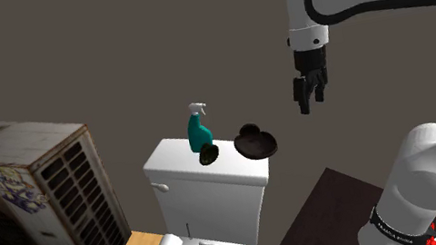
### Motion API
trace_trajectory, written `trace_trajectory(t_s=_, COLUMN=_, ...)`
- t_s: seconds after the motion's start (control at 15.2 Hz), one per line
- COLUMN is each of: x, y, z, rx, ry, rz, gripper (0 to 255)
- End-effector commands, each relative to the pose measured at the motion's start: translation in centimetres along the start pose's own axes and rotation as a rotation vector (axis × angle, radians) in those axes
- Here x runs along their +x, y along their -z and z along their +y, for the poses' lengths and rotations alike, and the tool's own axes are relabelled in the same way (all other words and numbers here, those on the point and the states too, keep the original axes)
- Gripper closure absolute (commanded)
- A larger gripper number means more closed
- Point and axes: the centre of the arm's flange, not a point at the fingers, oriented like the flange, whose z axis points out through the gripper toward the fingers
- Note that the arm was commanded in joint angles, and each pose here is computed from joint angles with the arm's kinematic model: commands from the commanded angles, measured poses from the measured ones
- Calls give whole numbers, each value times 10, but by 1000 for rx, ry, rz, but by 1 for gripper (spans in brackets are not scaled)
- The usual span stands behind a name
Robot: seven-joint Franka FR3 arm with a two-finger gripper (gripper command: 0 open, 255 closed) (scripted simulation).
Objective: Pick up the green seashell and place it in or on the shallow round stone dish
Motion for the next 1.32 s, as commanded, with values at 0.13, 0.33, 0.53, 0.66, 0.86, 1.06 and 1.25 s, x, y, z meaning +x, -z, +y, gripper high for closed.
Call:
trace_trajectory(t_s=0.13, x=22, y=-10, z=2, rx=-4, ry=43, rz=11, gripper=0)
trace_trajectory(t_s=0.33, x=57, y=-25, z=4, rx=-9, ry=108, rz=26, gripper=0)
trace_trajectory(t_s=0.53, x=91, y=-40, z=3, rx=-14, ry=173, rz=42, gripper=0)
trace_trajectory(t_s=0.66, x=114, y=-49, z=1, rx=-18, ry=216, rz=53, gripper=0)
trace_trajectory(t_s=0.86, x=148, y=-63, z=-3, rx=-23, ry=281, rz=69, gripper=0)
trace_trajectory(t_s=1.06, x=182, y=-76, z=-10, rx=-28, ry=346, rz=85, gripper=0)
trace_trajectory(t_s=1.25, x=216, y=-89, z=-18, rx=-33, ry=410, rz=100, gripper=0)
